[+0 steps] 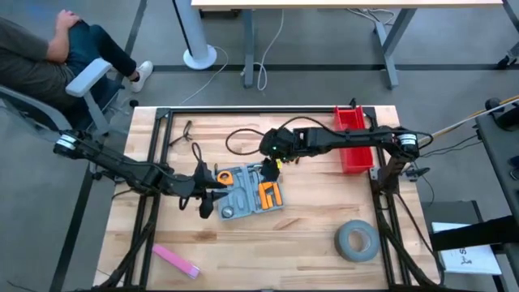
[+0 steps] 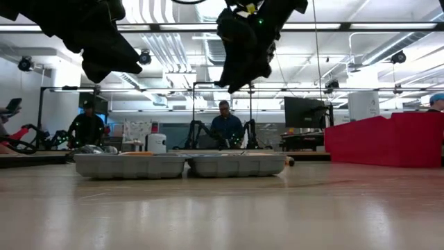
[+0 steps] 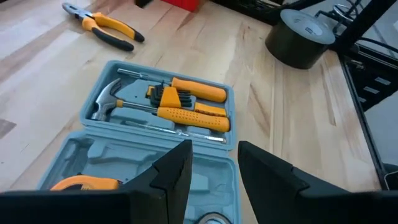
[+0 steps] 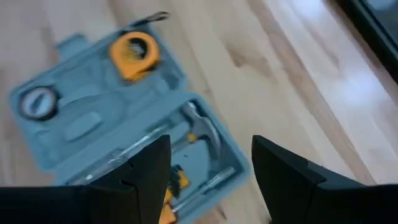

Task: Prefit tool cases
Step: Remove the yellow hex key set from the gray pre-fit tool case

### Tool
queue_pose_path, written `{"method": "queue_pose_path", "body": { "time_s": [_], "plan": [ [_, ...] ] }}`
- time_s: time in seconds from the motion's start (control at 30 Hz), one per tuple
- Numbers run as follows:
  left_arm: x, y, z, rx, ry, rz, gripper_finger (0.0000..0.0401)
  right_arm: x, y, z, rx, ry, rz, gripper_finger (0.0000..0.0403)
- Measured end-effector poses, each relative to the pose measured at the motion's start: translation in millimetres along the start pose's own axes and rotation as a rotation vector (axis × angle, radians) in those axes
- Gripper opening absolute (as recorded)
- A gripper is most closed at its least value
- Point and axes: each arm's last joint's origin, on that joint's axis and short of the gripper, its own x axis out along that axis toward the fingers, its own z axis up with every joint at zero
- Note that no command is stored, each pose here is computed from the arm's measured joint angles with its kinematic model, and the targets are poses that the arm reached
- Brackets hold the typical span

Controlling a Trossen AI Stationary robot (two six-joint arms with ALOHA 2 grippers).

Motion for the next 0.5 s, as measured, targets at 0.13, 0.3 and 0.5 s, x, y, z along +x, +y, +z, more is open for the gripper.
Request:
{"method": "queue_pose_path", "body": {
  "time_s": [0.13, 0.3, 0.5],
  "plan": [
    [-0.1, 1.9, -1.8, 0.009, 0.009, 0.031, 0.0137, 0.3, 6.3, 2.6, -0.035, -0.034, 0.077, 0.0199],
    [-0.3, 4.4, -5.4, 0.009, 0.044, 0.056, 0.0137, -0.2, 11.2, 7.8, -0.061, -0.092, 0.128, 0.0199],
    [-2.8, 4.0, -1.6, 0.019, 0.002, 0.060, 0.0137, 1.1, 13.3, 8.0, -0.069, -0.097, 0.143, 0.0199]
  ]
}}
